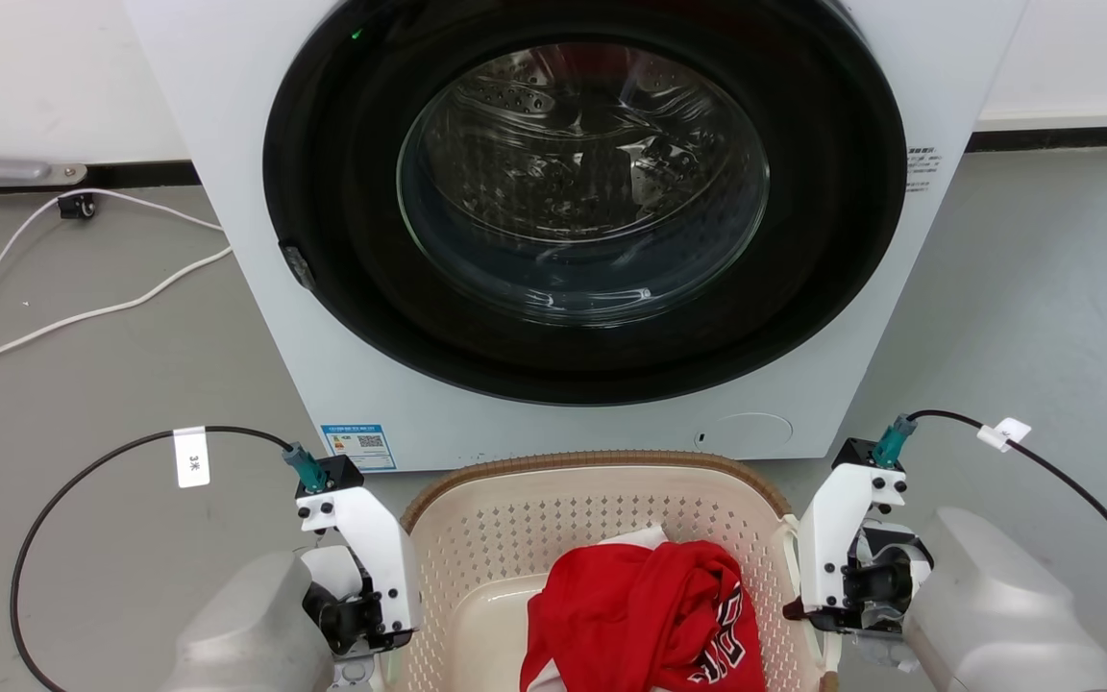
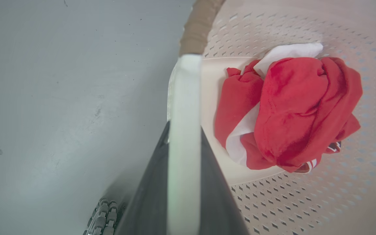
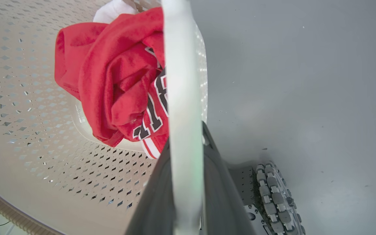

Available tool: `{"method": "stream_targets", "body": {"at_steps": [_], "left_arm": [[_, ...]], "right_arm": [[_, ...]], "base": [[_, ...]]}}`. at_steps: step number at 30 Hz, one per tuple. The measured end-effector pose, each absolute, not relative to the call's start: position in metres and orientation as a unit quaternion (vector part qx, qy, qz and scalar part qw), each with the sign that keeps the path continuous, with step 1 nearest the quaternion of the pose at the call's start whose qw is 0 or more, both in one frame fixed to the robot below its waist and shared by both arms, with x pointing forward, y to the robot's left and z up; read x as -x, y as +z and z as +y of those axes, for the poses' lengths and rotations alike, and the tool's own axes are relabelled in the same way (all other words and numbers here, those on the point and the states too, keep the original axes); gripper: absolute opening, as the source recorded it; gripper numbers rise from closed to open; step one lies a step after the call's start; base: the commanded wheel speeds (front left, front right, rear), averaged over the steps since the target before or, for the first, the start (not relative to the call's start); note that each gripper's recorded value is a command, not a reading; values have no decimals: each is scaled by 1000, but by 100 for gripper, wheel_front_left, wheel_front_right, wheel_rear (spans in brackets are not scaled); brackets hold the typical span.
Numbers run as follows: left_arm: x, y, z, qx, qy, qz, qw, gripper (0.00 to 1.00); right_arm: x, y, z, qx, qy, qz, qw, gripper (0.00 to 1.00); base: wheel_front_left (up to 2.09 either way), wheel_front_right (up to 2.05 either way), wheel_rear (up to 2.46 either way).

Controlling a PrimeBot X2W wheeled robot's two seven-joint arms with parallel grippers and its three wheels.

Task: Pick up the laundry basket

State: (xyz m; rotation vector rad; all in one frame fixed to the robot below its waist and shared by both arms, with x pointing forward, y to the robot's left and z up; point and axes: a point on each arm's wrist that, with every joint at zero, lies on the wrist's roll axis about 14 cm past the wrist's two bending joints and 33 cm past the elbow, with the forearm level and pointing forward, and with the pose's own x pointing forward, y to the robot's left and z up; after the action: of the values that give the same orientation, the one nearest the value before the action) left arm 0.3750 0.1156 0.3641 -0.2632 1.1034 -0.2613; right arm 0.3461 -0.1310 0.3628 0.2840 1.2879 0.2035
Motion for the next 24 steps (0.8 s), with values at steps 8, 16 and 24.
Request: {"method": "stream_targets", "body": {"at_steps": [8, 16, 24], "left_arm": [[-375, 364, 115, 127, -123, 520, 835, 0], [-374, 364, 115, 128, -123, 522, 834, 0], [-373, 364, 115, 129, -122, 522, 834, 0]], "right_arm": [[-346, 363, -132, -132, 92, 595, 787, 0], [-346, 364, -132, -131, 91, 595, 788, 0], [-345, 363, -132, -133, 91, 595, 787, 0]], "base": [[0, 0, 0], [0, 0, 0], [0, 0, 0]]}}
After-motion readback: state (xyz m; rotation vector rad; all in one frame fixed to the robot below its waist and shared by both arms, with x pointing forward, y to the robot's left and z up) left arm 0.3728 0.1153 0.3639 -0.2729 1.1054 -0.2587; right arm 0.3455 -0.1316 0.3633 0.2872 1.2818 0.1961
